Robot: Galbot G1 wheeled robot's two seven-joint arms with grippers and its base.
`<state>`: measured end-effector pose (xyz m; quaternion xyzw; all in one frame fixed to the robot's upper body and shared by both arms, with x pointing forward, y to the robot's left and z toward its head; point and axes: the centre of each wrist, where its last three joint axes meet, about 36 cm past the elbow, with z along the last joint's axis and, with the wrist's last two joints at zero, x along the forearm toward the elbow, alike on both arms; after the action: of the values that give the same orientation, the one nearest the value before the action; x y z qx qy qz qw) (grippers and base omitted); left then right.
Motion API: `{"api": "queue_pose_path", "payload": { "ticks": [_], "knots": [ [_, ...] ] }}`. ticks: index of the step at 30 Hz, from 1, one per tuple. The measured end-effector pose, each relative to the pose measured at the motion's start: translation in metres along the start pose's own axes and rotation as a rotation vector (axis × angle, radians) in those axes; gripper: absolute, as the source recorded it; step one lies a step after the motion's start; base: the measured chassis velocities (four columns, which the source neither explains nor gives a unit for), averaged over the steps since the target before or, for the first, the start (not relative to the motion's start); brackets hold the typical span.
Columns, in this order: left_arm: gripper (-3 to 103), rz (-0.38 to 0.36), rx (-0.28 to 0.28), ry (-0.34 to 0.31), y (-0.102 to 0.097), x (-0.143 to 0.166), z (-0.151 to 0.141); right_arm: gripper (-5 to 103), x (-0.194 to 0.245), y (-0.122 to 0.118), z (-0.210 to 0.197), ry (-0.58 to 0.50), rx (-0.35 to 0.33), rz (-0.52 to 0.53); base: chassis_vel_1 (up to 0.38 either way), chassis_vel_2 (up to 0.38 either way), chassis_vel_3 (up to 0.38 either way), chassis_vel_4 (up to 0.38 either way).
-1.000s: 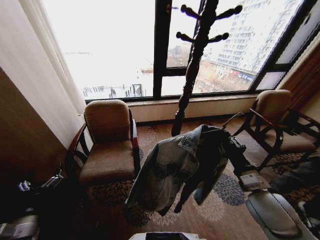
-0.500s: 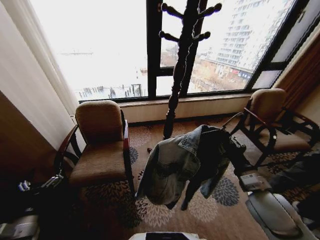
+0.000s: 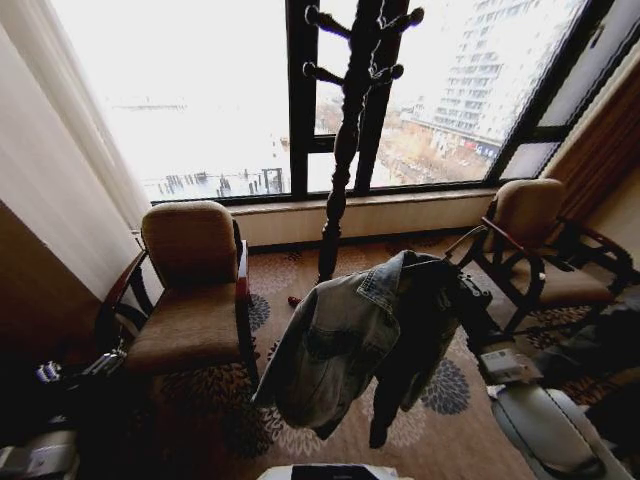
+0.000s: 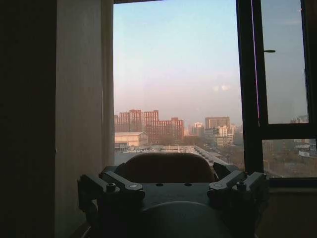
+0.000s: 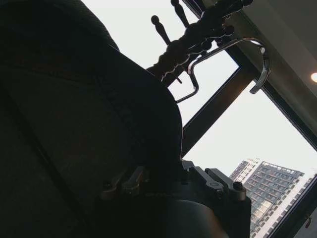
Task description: Pick up the clothes from the bed and hang them on the clothes hanger.
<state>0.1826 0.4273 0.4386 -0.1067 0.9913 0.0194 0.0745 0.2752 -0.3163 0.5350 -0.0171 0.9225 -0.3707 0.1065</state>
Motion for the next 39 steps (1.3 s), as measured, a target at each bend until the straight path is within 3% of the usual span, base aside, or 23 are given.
{"api": "queue_pose_path", "payload": {
  "ticks": [39],
  "knots": [
    [100, 0.0, 0.0, 0.0, 0.0, 0.0, 0.0, 26, 0.0054, 0.0064, 0.0028, -0.012, 0.013, 0.007, -0.017, -0.017, 0.017, 0.015]
  ]
}}
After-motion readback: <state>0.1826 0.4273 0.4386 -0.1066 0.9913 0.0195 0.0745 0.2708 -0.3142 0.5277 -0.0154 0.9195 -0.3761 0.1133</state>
